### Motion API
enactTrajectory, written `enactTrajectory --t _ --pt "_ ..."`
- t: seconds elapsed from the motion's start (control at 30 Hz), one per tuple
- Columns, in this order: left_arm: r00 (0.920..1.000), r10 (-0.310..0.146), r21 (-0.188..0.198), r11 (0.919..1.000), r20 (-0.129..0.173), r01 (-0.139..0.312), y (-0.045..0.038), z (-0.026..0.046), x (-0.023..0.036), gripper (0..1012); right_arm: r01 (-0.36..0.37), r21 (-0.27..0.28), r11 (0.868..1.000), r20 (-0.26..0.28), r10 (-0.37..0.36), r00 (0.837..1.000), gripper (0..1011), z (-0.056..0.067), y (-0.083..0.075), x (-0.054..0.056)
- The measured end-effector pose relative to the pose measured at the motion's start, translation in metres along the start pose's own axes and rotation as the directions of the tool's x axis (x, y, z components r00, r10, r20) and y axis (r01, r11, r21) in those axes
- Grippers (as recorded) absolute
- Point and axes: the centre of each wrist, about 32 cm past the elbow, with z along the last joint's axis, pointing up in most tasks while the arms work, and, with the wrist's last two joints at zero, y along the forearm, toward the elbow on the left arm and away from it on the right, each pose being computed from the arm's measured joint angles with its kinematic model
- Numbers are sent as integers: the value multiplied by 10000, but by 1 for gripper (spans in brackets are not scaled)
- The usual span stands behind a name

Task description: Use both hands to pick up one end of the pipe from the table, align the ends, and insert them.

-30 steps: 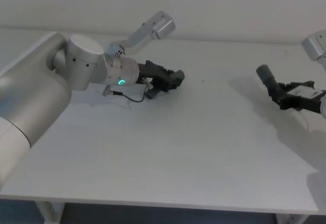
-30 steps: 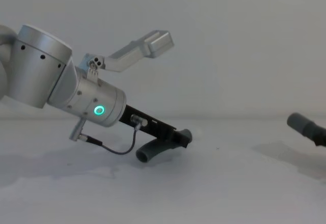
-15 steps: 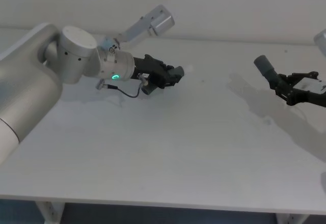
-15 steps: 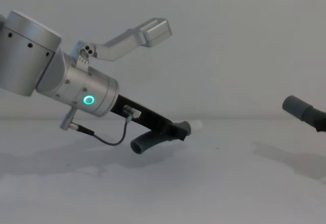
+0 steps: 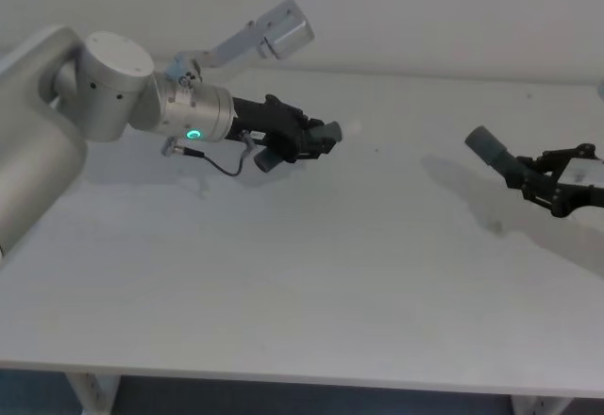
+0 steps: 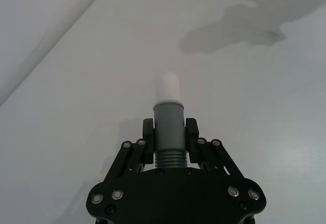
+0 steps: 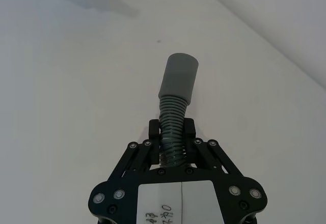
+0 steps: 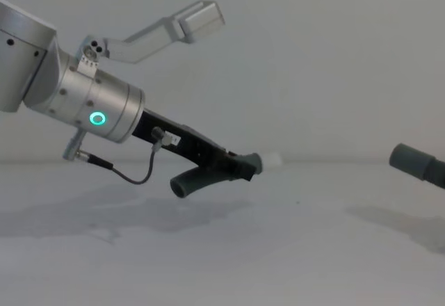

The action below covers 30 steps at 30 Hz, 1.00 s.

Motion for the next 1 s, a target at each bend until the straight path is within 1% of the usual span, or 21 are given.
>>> enactTrajectory --t 0.13,0.23,0.27,0.33,0.43,0.5,0.53,0.57,0.63,0.67,0.7,0.73,0.77,0.83,0.87,0.9,0.93,1.0 --pt "9989 -402 -213 9989 226 407 42 29 25 354 -606 -65 9981 221 607 9979 260 -13 -46 63" --pt "9963 -752 -379 9963 424 768 64 54 42 354 -1086 -108 9940 393 1089 9933 260 -18 -82 114" --pt "9943 -930 -442 9945 522 953 72 67 49 354 -1354 -106 9907 492 1357 9895 260 -16 -97 135" --pt "9919 -1097 -501 9923 636 1130 80 85 57 354 -1574 -130 9874 585 1579 9857 260 -14 -111 154" --pt "9853 -1480 -589 9864 859 1533 88 111 73 354 -1887 -133 9819 700 1892 9794 260 -5 -127 174" --pt "9787 -1782 -623 9808 1016 1850 92 130 83 354 -2288 -117 9734 860 2289 9696 260 14 -150 194" --pt "9787 -1782 -623 9808 1016 1850 92 130 83 354 -2288 -117 9734 860 2289 9696 260 14 -150 194" --pt "9747 -1939 -624 9775 1111 2016 95 144 92 354 -2429 -102 9700 918 2428 9657 260 23 -160 199" --pt "9704 -2099 -627 9738 1195 2184 95 157 97 354 -2617 -65 9651 1005 2610 9601 260 40 -174 204" --pt "9639 -2320 -628 9683 1303 2416 95 173 106 354 -2682 -54 9633 1045 2673 9579 260 49 -181 204" --pt "9639 -2320 -628 9683 1303 2416 95 173 106 354 -2736 -38 9618 1071 2724 9562 260 54 -184 204" --pt "9619 -2388 -623 9666 1332 2486 93 177 107 354 -2793 -24 9602 1114 2778 9542 260 64 -190 205" --pt "9578 -2520 -614 9630 1386 2622 91 187 112 354 -2846 -6 9586 1148 2828 9523 260 72 -195 204" --pt "9542 -2629 -610 9599 1425 2736 85 193 114 354 -3004 46 9538 1263 2974 9464 260 100 -211 201" --pt "9492 -2783 -602 9553 1469 2894 75 198 117 354 -3060 69 9520 1305 3026 9442 260 109 -216 199" --pt "9492 -2783 -602 9553 1469 2894 75 198 117 354 -3135 106 9495 1382 3091 9409 260 129 -226 195" --pt "9463 -2866 -612 9525 1495 2982 71 201 119 354 -3188 113 9477 1430 3140 9386 260 141 -232 193" --pt "9433 -2953 -615 9497 1514 3072 64 202 121 354 -3301 160 9438 1538 3239 9335 260 169 -247 187"
